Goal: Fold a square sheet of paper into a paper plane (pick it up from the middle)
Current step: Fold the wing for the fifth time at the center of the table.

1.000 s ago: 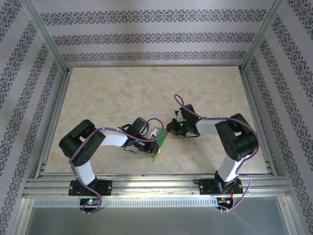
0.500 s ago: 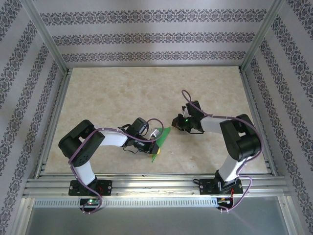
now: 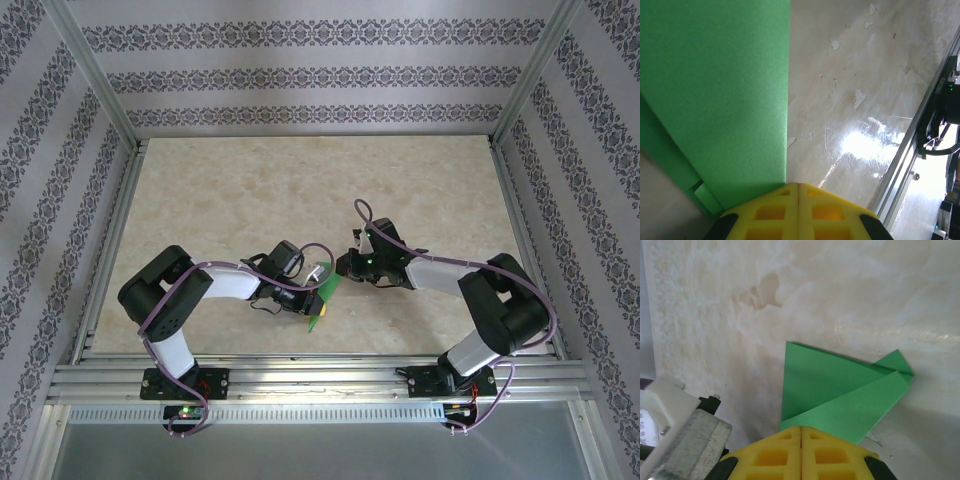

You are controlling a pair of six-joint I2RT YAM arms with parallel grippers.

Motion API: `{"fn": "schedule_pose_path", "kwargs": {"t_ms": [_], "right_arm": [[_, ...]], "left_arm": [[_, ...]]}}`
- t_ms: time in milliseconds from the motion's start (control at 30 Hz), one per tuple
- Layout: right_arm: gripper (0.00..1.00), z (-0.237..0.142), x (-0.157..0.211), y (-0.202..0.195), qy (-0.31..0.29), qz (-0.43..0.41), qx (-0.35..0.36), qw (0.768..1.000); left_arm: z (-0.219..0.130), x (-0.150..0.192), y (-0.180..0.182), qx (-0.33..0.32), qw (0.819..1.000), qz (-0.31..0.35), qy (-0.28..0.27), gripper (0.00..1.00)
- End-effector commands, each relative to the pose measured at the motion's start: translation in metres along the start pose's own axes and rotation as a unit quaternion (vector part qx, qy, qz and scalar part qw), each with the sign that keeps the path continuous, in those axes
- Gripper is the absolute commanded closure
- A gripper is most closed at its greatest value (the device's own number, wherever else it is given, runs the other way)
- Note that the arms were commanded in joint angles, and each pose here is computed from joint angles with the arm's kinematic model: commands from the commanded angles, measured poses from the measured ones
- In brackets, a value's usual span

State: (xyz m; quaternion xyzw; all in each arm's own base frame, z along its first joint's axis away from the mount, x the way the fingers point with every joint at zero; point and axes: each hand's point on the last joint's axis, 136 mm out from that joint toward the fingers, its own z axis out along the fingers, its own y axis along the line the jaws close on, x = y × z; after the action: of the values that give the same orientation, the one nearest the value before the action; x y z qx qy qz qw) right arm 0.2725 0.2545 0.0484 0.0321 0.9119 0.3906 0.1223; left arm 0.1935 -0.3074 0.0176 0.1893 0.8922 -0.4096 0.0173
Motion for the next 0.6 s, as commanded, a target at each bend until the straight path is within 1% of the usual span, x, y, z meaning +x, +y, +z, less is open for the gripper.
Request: {"fn": "schedule_pose_path", "kwargs": {"t_ms": [0, 67, 167, 233, 367, 433, 567], "right_arm": [[0.94, 0.007, 0.004, 0.007, 0.011, -0.005, -0.019, 1.0], [0.94, 0.011, 0.004, 0.003, 0.016, -0.001, -0.014, 1.0], [0.95, 0.018, 0.008, -0.015, 0.022, 0.01, 0.021, 0.999], [0.96, 0.02, 0.008, -0.034, 0.016, 0.028, 0.053, 0.998], [0.98, 0.02, 0.011, -0.059, 0.009, 0.056, 0.083, 0.995], [0.98, 0.019, 0.013, -0.061, 0.01, 0.059, 0.085, 0.995], [0.98, 0.021, 0.016, -0.06, 0.016, 0.063, 0.08, 0.995]], "left_arm": [[0.001, 0.035, 0.031, -0.061, 0.996, -0.043, 0.051, 1.0], [0.001, 0.035, 0.031, -0.06, 0.996, -0.044, 0.051, 1.0], [0.0, 0.034, 0.03, -0.059, 0.996, -0.043, 0.049, 1.0], [-0.002, 0.034, 0.027, -0.058, 0.996, -0.042, 0.046, 1.0], [-0.01, 0.029, 0.015, -0.049, 0.997, -0.043, 0.036, 0.98], [-0.018, 0.019, 0.002, -0.036, 0.998, -0.041, 0.016, 0.95], [-0.035, -0.013, -0.026, -0.014, 0.998, -0.038, -0.047, 0.93]]}}
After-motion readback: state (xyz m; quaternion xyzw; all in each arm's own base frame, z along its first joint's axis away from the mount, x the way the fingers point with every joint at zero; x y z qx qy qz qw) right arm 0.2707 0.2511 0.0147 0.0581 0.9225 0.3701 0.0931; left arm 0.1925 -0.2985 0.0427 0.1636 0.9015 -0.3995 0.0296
